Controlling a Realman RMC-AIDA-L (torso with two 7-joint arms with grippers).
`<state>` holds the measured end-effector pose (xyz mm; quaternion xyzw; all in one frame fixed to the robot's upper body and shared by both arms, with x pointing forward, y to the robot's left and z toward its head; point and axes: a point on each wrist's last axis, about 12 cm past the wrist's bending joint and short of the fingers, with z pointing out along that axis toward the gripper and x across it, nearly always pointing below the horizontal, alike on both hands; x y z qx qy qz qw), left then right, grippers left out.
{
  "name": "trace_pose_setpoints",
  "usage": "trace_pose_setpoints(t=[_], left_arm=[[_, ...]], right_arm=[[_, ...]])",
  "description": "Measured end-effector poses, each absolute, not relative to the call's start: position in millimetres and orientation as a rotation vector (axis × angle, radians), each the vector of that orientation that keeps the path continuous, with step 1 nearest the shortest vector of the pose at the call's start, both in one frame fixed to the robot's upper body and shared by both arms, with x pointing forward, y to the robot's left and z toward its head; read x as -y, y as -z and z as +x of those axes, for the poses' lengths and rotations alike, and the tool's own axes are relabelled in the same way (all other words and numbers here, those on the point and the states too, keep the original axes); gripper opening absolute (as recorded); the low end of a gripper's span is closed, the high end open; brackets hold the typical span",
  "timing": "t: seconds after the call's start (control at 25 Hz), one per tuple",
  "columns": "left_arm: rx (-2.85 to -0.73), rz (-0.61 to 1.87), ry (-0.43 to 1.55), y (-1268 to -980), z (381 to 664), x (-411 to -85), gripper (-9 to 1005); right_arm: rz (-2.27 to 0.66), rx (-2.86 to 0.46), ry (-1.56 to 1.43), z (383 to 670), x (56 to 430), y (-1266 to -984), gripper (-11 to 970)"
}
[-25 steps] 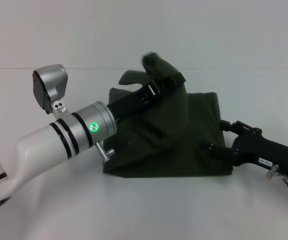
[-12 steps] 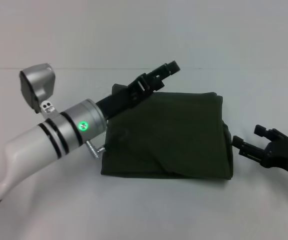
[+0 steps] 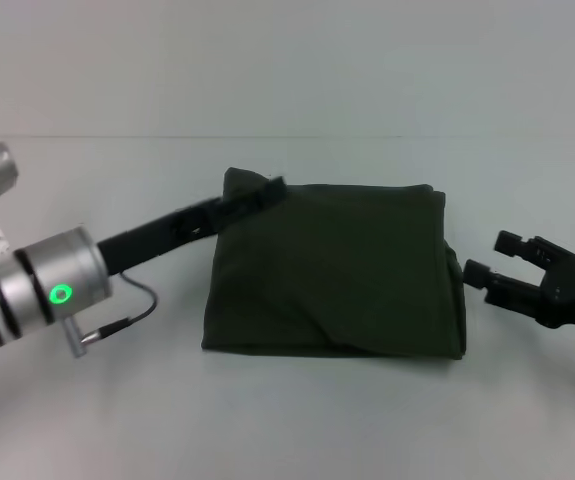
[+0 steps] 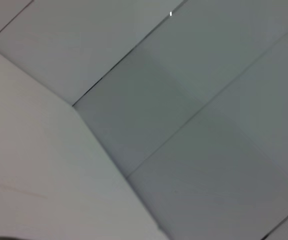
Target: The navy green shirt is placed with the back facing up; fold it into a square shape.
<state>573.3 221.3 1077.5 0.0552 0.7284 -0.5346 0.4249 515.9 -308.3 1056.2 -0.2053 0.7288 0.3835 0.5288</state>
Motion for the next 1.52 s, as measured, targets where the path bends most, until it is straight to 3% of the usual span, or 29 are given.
trace_pose_setpoints(t=[0.2,0.48,0.92,1.52], left_arm=[[-1.898,0.175,1.23,-1067.2,559.7,-258.7,931],[-1.981,0.169,1.274,-1060.6,548.8,-265.6,919],[-2.117,0.15,1.26,-1056.9,554.3,-266.3,901],[-2.394,0.111,1.214,-1057.8,561.5,-271.2,876]], right_arm=[[-0.706,-1.698,-0.908,520.8,282.5,-1059.3,927],[-0.884,-1.74,-0.831,532.5,251.4,-1041.4,927],[-0.794,-1.928,-0.597,542.3,267.3,-1016.7,927],[-0.722,-1.645,-0.703,504.5,291.4,-1036.0,927]])
